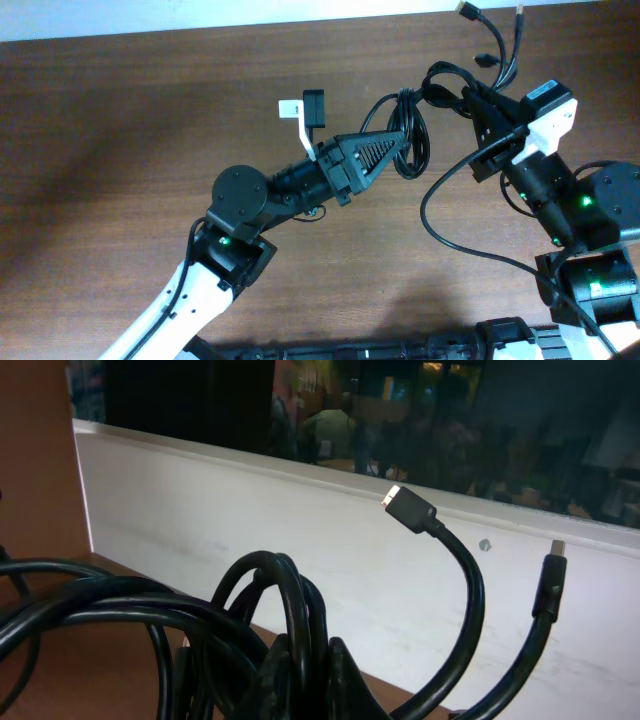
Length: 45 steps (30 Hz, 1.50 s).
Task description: Untangle cables
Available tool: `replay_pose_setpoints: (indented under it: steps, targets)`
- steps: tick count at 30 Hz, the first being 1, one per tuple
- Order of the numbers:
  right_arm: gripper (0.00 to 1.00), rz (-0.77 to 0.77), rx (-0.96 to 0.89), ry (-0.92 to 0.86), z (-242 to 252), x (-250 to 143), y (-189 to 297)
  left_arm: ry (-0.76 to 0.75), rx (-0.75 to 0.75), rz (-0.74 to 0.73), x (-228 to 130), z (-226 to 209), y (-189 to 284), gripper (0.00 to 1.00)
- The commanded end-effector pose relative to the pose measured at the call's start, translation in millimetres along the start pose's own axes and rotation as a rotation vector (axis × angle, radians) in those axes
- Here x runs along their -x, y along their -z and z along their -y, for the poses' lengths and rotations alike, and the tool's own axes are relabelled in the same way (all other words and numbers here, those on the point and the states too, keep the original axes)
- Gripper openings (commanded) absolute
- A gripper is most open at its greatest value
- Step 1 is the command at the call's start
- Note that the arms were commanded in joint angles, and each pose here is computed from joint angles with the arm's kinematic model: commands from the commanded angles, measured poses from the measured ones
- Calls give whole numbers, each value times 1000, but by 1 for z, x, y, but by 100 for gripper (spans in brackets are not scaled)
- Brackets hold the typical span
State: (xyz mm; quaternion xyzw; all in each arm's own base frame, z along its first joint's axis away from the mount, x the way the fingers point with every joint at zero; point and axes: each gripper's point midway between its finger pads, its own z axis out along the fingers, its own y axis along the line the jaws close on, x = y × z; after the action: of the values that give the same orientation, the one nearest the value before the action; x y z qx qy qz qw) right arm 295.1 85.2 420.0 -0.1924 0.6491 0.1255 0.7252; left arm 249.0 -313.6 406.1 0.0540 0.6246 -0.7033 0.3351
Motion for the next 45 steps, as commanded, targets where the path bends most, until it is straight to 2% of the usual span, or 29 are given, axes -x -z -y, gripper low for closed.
replay_pose_setpoints:
  steps: [1,2,3,4,6,8,10,13,16,18,21,23,27,32,38,41,45]
  targets:
    - [6,27,5,3,-1,10,3,-18,7,10,2,-2,-3,0]
    - [30,23,5,2,-1,9,3,-51,4,12,2,-2,-3,0]
    - [45,20,5,0,-1,8,3,-59,3,13,3,-1,-3,0]
    - [64,13,6,-3,-1,6,3,-67,8,20,4,-2,-3,0]
    - [85,-1,7,-9,-1,3,3,-169,22,38,11,-6,0,0]
    - [99,-17,9,-20,-2,-1,5,-335,45,60,22,-11,4,0]
    - [99,-40,14,-68,-5,-5,9,-542,64,67,28,-14,7,0]
    - [99,-64,37,-146,-13,-9,17,-709,79,66,31,-16,8,0]
    - [99,-38,239,-229,-50,4,30,-848,99,45,29,-21,8,0]
    - [99,-55,334,-327,-66,6,35,-848,98,42,28,-22,8,0]
    - [99,-21,436,-391,-80,23,41,-928,14,-31,11,-14,8,0]
    - [100,-20,443,-443,-81,27,42,-939,-27,-44,7,-7,8,0]
    - [84,-32,545,-448,-95,30,49,-993,-170,-78,-7,16,10,0]
    - [71,-38,558,-450,-97,29,49,-1003,-209,-95,-12,21,12,0]
    - [74,-41,622,-436,-102,28,46,-996,-243,-123,-22,24,10,0]
    - [46,-66,649,-450,-104,23,42,-998,-255,-124,-26,27,8,0]
    - [21,-69,648,-453,-104,22,41,-1015,-237,-106,-22,25,7,0]
